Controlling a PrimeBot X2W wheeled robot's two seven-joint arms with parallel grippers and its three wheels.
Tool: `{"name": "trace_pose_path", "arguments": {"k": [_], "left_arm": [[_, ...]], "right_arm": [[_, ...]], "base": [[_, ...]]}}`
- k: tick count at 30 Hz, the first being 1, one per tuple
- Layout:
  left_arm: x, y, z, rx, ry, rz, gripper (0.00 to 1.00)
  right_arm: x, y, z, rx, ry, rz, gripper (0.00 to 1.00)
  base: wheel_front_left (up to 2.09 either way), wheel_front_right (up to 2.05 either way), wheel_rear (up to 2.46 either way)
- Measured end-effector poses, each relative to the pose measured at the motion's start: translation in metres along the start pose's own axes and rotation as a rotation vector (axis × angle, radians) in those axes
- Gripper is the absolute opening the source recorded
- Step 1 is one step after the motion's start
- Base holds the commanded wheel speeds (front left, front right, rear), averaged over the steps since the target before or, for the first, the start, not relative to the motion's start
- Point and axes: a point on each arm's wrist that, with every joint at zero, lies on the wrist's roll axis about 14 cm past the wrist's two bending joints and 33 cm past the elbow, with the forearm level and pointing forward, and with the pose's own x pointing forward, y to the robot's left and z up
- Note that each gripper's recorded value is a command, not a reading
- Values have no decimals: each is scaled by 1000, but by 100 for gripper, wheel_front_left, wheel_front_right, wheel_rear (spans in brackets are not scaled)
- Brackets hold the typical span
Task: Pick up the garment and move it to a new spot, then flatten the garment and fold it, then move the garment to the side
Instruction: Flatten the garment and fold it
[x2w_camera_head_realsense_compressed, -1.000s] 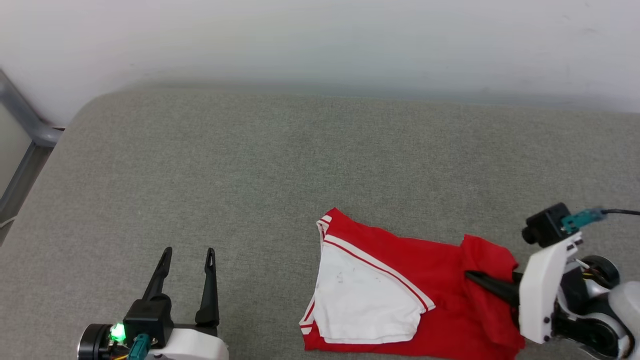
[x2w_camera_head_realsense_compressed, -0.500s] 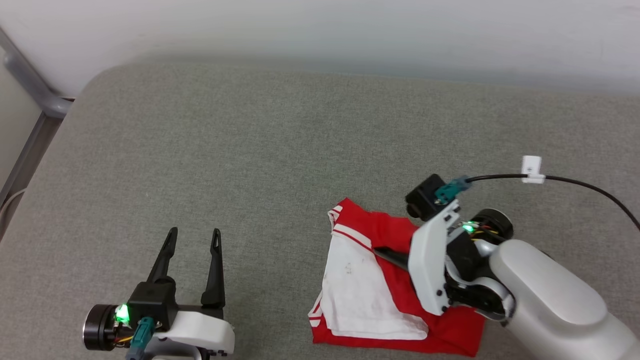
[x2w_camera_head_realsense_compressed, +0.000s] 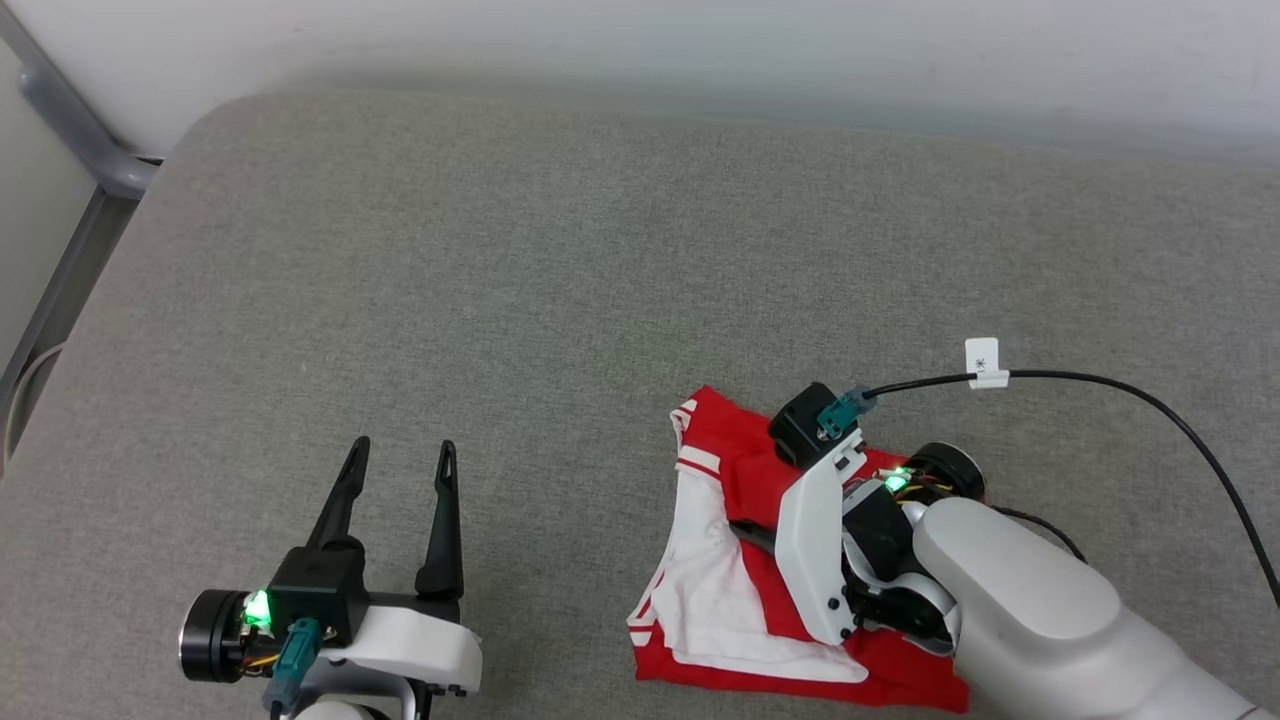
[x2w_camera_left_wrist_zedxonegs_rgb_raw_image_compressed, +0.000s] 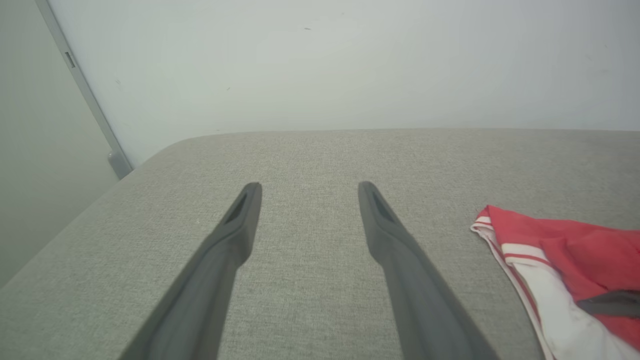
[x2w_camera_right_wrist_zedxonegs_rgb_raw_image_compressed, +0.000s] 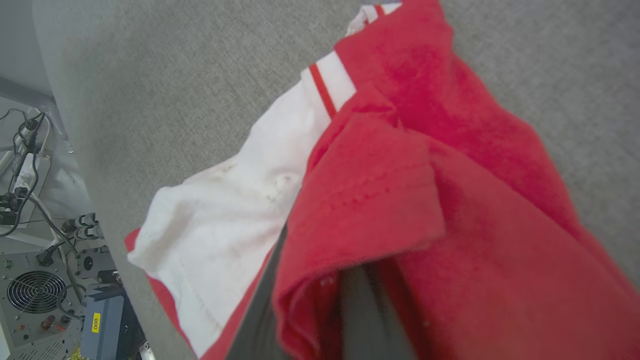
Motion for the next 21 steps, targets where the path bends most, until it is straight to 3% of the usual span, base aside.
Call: {"name": "trace_pose_path", "arguments": {"k": [2, 4, 5, 13, 21], "left_arm": [[0, 0, 1, -1, -4, 0, 100], [1, -2, 3, -2, -9, -4, 100], [1, -3, 3, 0, -12, -8, 100], [-5, -11, 13, -2, -43, -38, 100], [-6, -29, 18, -11, -60, -95, 100]], "right_arm": [[-1, 0, 3, -1, -30, -4, 5], [-5, -1, 9, -11, -81, -13, 62], [-8, -1, 12, -15, -103, -17, 100], [-60, -9, 63, -23, -407, -47, 100], [-154, -69, 90, -19, -761, -284, 100]], "base": [[0, 0, 0], [0, 0, 0], [0, 0, 0], [0, 0, 0], [0, 0, 0]]}}
